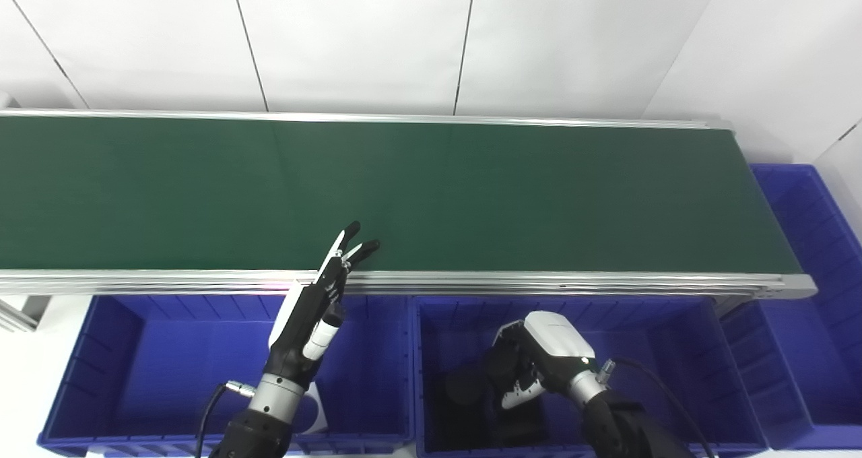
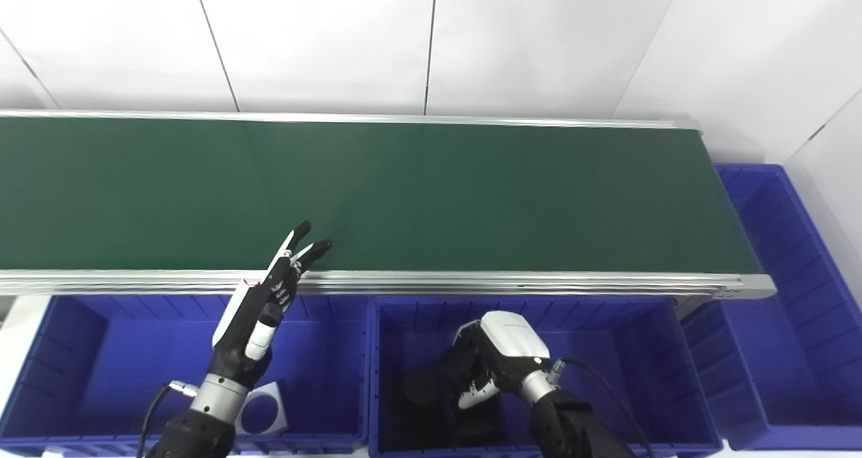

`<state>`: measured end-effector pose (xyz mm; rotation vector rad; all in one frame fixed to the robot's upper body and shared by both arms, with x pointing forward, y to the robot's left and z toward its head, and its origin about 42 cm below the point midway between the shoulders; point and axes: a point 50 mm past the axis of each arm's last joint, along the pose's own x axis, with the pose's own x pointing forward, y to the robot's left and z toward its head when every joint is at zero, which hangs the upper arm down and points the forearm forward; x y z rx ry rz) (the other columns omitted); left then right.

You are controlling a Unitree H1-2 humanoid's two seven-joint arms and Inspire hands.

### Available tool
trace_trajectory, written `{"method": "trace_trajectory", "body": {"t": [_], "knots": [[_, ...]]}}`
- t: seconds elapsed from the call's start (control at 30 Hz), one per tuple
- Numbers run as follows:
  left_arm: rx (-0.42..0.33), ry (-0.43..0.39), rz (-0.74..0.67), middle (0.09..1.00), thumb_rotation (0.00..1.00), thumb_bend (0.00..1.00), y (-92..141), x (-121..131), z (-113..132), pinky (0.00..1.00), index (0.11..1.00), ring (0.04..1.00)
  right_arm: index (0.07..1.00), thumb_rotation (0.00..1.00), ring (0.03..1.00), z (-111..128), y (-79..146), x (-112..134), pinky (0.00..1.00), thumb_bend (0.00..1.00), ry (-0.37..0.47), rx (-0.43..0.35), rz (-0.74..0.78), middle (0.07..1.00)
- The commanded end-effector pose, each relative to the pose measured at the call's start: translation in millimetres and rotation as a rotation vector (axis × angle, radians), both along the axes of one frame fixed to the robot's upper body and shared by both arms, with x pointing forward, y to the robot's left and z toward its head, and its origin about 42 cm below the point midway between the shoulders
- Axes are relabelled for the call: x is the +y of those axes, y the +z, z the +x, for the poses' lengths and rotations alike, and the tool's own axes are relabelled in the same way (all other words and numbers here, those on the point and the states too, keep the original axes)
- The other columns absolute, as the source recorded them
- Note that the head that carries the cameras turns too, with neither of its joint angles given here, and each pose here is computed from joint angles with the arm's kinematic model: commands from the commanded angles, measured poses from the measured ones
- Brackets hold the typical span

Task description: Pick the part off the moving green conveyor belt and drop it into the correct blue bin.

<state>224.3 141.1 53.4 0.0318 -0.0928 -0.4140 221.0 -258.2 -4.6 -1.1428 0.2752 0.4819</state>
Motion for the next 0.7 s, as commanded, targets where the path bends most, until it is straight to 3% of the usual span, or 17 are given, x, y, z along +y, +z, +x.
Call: {"method": "trace_trajectory", "body": {"t": [0.0,0.13,0.17,0.23,0.3,0.53,0.67], "knots": [[-0.049,-0.012,-0.007,0.896,1.00,0.89,9.9,-0.2,5.9,1.00,1.000,0.936,0.479,0.00,0.440,11.5,8.5,1.4,0.44,0.52,0.048,-0.045,-0.006,0.529],[-0.049,-0.018,-0.002,0.897,1.00,0.89,8.7,1.9,5.9,1.00,1.000,0.938,0.494,0.00,0.437,11.1,8.8,3.0,0.44,0.52,0.039,-0.019,-0.022,0.523],[-0.047,-0.019,0.001,0.897,1.00,0.89,8.0,2.2,5.9,1.00,1.000,0.936,0.523,0.02,0.508,10.7,8.9,3.3,0.45,0.60,0.030,-0.008,-0.021,0.537],[-0.046,-0.019,0.001,0.896,1.00,0.89,8.2,2.0,5.8,1.00,1.000,0.934,0.656,0.16,0.624,10.1,9.3,3.3,0.51,0.88,0.021,0.020,-0.016,0.677],[-0.045,-0.019,0.001,0.895,1.00,0.89,8.8,1.9,5.8,1.00,1.000,0.935,0.739,0.27,0.721,10.0,9.9,2.5,0.56,0.98,0.028,0.049,-0.020,0.773],[-0.047,-0.021,0.000,0.892,1.00,0.88,8.8,2.0,6.0,1.00,1.000,0.934,0.809,0.39,0.835,10.9,13.6,2.2,0.69,1.00,0.035,0.096,-0.013,0.868],[-0.048,-0.022,0.003,0.891,1.00,0.87,7.7,2.2,6.3,1.00,1.000,0.929,0.821,0.43,0.837,11.4,14.8,2.1,0.66,1.00,0.035,0.118,-0.012,0.882]]}}
